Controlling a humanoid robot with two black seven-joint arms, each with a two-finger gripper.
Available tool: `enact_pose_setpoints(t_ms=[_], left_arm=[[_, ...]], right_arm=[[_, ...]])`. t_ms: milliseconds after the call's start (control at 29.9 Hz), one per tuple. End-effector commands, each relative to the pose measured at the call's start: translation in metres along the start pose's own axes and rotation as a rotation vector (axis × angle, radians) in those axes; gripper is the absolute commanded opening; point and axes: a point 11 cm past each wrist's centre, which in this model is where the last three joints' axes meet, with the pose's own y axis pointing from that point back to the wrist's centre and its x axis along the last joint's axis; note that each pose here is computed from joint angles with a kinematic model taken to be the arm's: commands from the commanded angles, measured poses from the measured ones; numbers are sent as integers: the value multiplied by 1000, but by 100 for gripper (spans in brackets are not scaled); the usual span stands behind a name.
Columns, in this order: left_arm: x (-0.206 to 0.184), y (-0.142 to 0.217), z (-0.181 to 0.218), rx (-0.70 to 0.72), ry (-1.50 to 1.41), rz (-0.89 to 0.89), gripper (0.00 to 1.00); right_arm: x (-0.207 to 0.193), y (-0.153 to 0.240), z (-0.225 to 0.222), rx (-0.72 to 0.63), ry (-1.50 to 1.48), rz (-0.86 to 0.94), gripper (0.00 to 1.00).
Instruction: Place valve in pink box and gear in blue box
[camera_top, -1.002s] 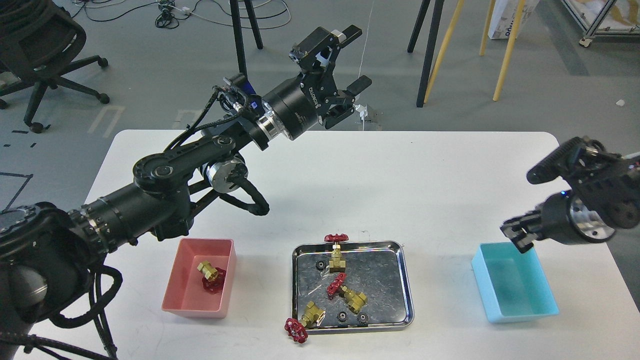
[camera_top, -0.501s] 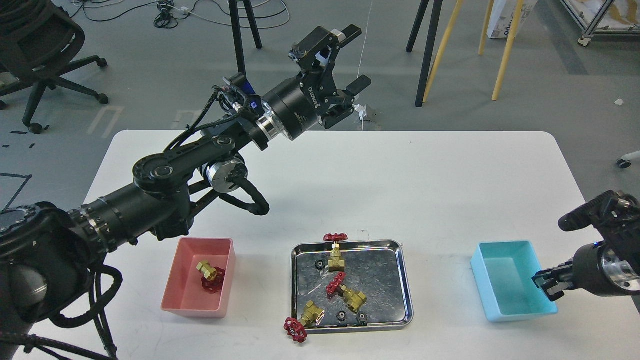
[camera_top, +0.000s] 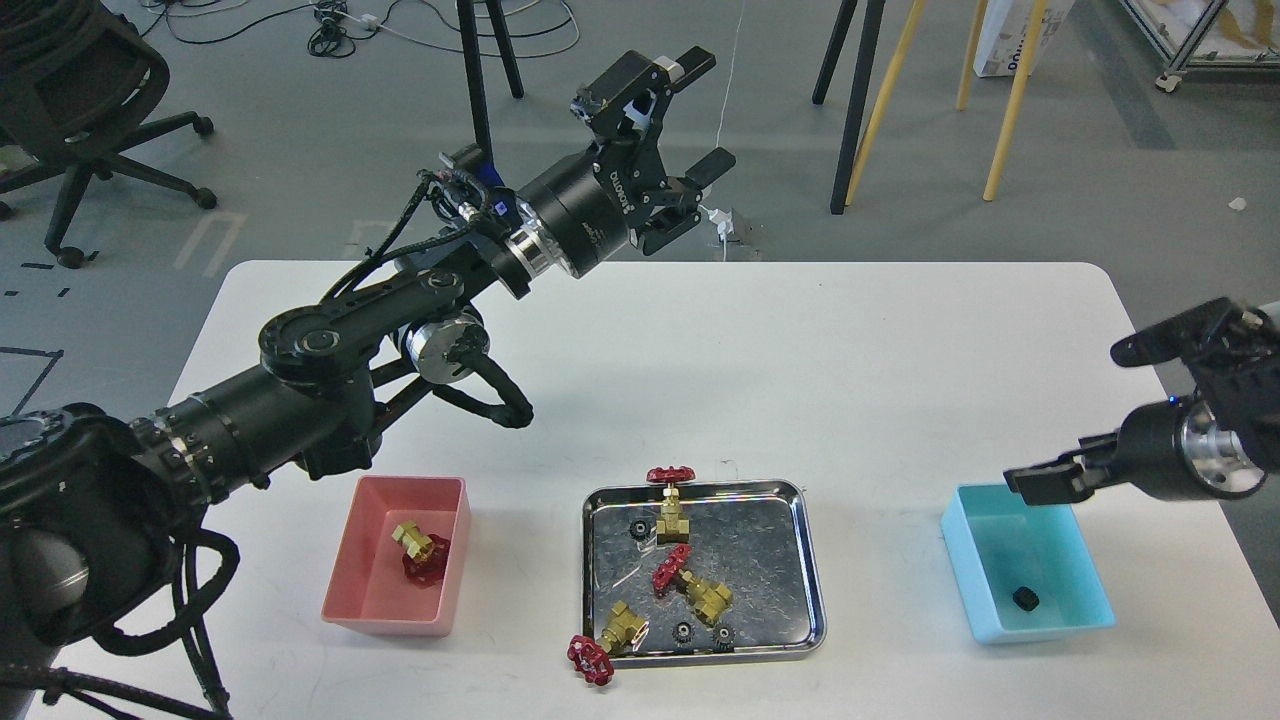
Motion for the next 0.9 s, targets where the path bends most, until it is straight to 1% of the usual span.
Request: enact_pose_setpoints(t_ms=[0, 33, 100, 167, 301, 368, 434, 535, 601, 702, 869], left_arm=[[20, 14, 12, 2, -19, 8, 99], [29, 20, 22, -12, -20, 8, 99], [46, 29, 50, -74, -9, 8, 99], [66, 40, 78, -130, -25, 62, 99], [106, 77, 112, -175, -44, 177, 99], [122, 93, 120, -184, -49, 231, 99], [133, 104, 117, -180, -46, 277, 99], [140, 113, 105, -177, -16, 316, 99], [142, 121, 95, -187, 25, 342, 99], [139, 118, 90, -217, 60, 347, 99], [141, 120, 88, -223, 69, 356, 99]], right_arm=[[68, 18, -4, 157, -310, 181, 100], [87, 25, -6, 225, -420, 230, 100], [131, 37, -8, 406, -683, 343, 100], [168, 48, -7, 600, -926, 413, 100], [220, 73, 4, 960, -1267, 530, 100], [229, 64, 8, 1083, -1415, 542, 100], [228, 42, 16, 1139, -1543, 545, 100], [215, -4, 18, 1140, -1681, 528, 100], [209, -22, 17, 1137, -1738, 521, 100], [209, -34, 9, 1148, -1767, 503, 100], [212, -34, 4, 1164, -1766, 493, 100]])
